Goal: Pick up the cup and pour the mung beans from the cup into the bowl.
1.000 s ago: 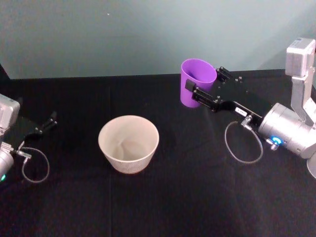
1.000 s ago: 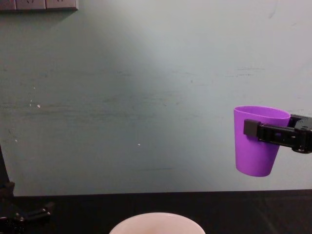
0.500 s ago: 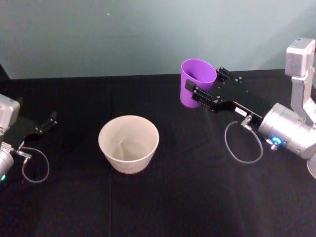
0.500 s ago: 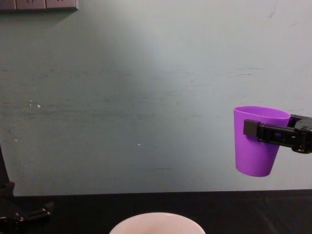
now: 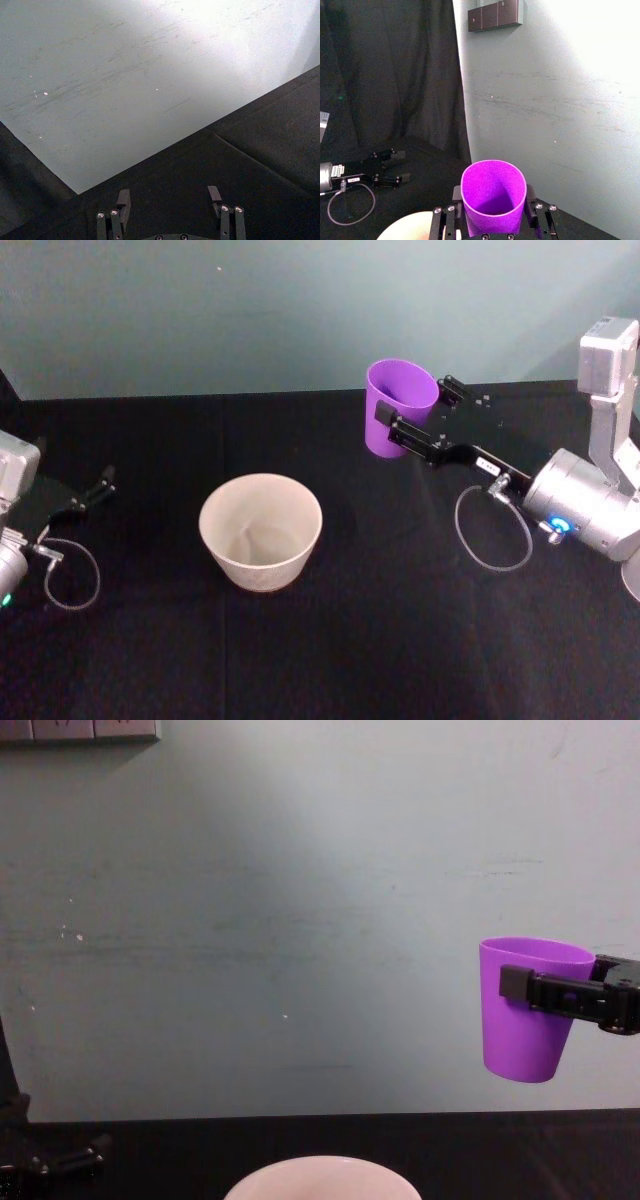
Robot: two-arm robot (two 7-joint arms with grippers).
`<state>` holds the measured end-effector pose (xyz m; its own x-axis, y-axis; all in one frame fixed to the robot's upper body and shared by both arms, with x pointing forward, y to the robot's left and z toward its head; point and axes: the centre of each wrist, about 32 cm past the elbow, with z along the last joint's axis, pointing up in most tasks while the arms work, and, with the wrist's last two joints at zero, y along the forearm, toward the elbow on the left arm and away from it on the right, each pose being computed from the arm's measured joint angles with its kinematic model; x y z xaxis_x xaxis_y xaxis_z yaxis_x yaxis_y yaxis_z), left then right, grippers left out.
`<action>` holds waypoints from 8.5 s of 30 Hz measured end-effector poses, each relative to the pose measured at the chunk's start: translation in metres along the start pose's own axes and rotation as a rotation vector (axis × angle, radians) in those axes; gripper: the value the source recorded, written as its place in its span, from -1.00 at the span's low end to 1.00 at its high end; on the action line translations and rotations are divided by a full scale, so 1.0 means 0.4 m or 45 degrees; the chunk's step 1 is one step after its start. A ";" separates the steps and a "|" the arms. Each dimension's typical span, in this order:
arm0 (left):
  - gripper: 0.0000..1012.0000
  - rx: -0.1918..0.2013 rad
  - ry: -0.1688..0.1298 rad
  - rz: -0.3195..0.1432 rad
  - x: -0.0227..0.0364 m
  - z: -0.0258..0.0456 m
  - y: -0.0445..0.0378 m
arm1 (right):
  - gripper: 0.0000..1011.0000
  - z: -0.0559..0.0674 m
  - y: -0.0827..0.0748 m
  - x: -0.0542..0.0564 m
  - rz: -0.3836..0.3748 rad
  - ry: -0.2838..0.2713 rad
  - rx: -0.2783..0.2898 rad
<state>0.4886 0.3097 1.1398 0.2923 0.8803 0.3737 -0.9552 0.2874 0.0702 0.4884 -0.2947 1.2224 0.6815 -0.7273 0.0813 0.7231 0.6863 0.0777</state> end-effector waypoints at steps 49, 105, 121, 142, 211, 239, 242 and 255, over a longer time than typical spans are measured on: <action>0.98 0.000 0.000 0.000 0.000 0.000 0.000 | 0.42 0.000 0.000 0.000 0.000 0.000 0.000; 0.98 0.000 0.000 0.000 0.000 0.000 0.000 | 0.42 0.000 0.000 0.000 0.000 0.000 0.000; 0.98 0.000 0.000 0.000 0.000 0.000 0.000 | 0.42 0.000 0.000 0.000 0.000 0.000 0.000; 0.98 0.000 0.000 0.000 0.000 0.000 0.000 | 0.42 0.000 0.000 0.000 0.000 0.000 0.000; 0.98 0.000 0.000 0.000 0.000 0.000 0.000 | 0.42 0.000 0.000 0.000 0.000 0.000 0.000; 0.98 0.000 0.000 0.000 0.000 0.000 0.000 | 0.42 -0.071 0.102 0.006 -0.006 -0.292 -0.122; 0.98 0.000 0.000 0.000 0.000 0.000 0.000 | 0.42 -0.085 0.103 0.002 0.006 -0.393 -0.133; 0.98 0.000 0.000 0.000 0.000 0.000 0.000 | 0.42 -0.101 0.104 -0.035 0.059 -0.976 -0.125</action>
<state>0.4886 0.3097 1.1398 0.2923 0.8803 0.3737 -0.9553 0.2873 0.0703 0.5135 -0.2562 1.1843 0.4690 -0.4659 0.7503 0.7265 0.6866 -0.0279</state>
